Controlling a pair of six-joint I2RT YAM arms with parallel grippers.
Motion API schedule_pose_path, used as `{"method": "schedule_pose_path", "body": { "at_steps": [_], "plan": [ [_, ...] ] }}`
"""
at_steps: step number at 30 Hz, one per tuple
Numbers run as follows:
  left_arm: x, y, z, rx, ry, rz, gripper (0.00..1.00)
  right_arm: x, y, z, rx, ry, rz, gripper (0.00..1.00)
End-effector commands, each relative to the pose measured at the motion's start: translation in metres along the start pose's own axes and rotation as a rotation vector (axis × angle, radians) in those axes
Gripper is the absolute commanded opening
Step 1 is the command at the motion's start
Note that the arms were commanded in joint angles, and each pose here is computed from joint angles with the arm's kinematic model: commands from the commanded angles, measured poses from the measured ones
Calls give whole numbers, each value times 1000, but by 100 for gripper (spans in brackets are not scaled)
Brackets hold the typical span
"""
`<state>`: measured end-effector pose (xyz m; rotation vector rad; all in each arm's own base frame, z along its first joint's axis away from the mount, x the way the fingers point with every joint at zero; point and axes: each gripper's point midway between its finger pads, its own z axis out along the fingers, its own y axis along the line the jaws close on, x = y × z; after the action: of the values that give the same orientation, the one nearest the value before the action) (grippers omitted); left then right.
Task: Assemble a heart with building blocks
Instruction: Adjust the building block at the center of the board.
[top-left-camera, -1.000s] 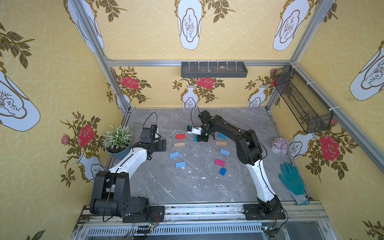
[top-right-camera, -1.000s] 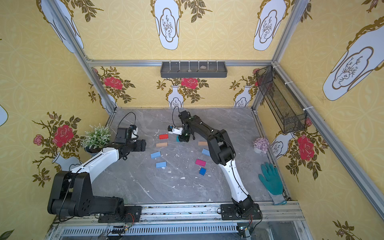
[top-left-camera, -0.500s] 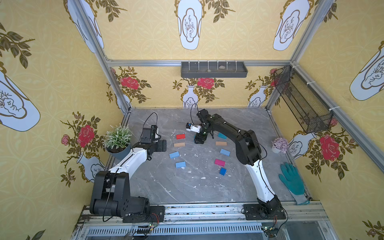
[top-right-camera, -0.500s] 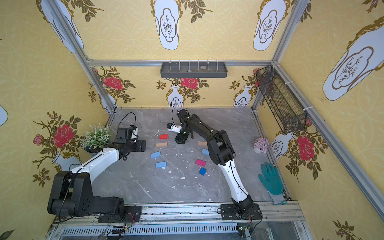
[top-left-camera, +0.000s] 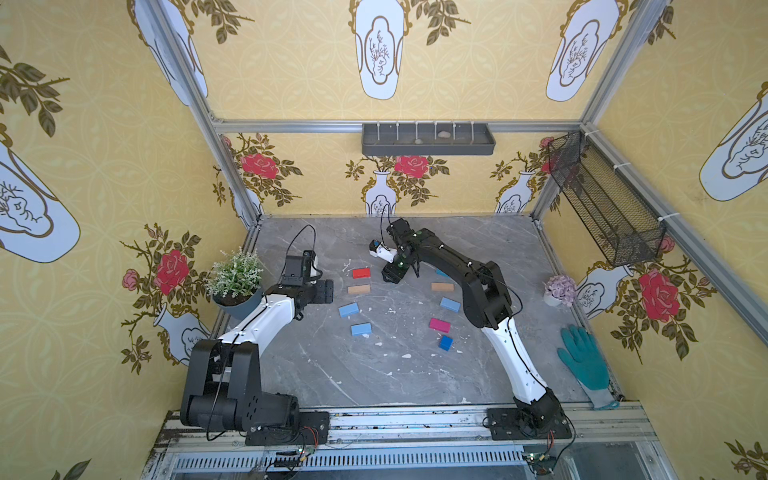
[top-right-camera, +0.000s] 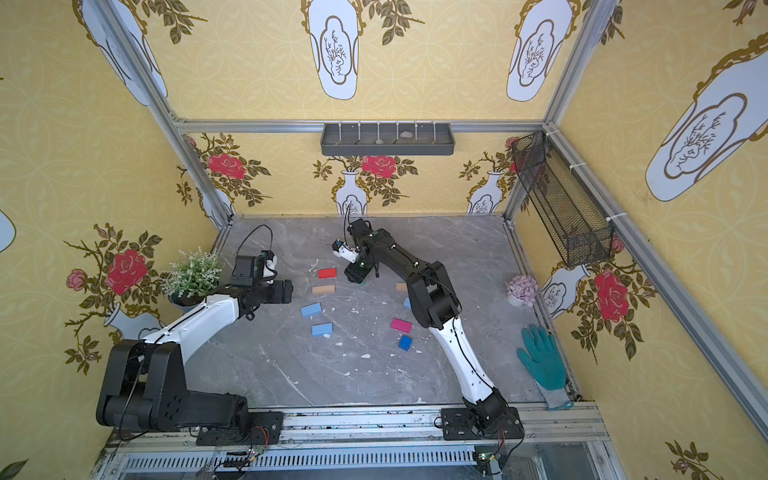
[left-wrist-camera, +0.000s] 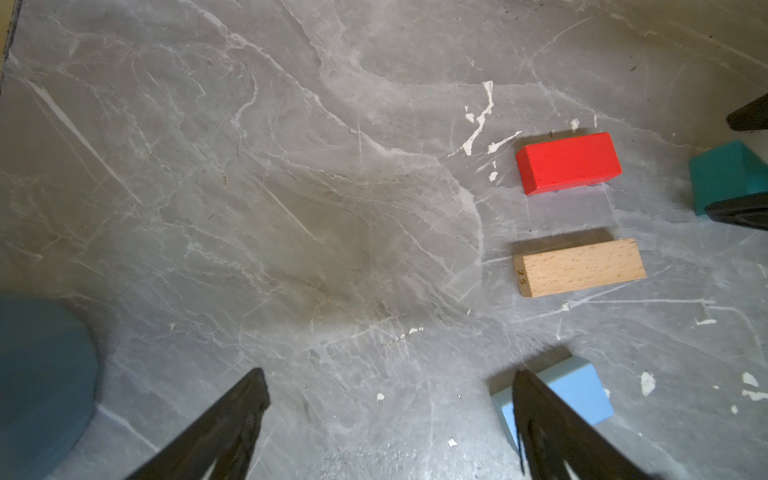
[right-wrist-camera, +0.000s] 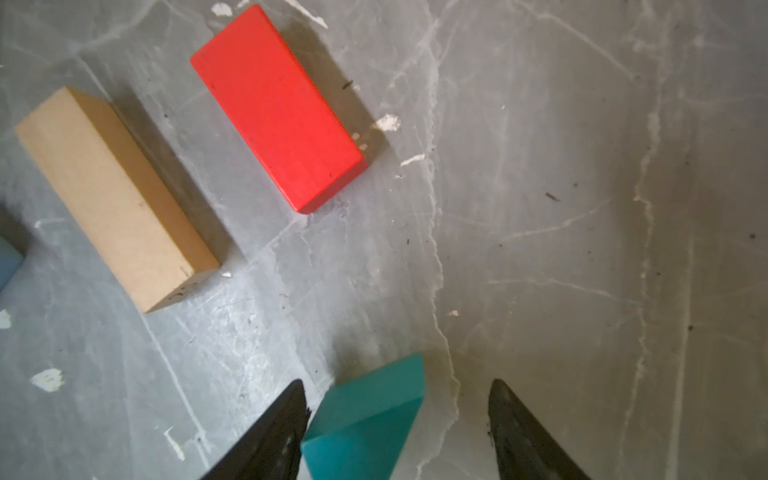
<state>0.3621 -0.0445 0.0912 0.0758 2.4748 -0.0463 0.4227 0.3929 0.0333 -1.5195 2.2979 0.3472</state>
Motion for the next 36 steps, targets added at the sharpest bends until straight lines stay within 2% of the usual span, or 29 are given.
{"method": "schedule_pose_path", "body": {
  "at_steps": [1, 8, 14, 21, 27, 32, 36],
  "plan": [
    [0, 0, 1, 6, 1, 11, 93, 5, 1, 1, 1, 23, 21, 65],
    [0, 0, 2, 10, 5, 10, 93, 6, 6, 1, -4, 33, -22, 31],
    [-1, 1, 1, 9, 3, 9, 93, 8, 9, -9, -6, 49, -69, 18],
    [-2, 1, 2, 12, 4, 7, 93, 15, 22, -19, 16, 69, -261, 12],
    [-2, 0, 2, 13, 5, 12, 93, 20, 28, -17, 23, 60, -388, 20],
    [1, 0, 1, 15, 10, 16, 93, 13, 34, -13, -1, -43, -458, 21],
    [4, 1, 0, 14, 16, 19, 94, 13, 29, -4, -16, -56, -484, 21]
  ]
}}
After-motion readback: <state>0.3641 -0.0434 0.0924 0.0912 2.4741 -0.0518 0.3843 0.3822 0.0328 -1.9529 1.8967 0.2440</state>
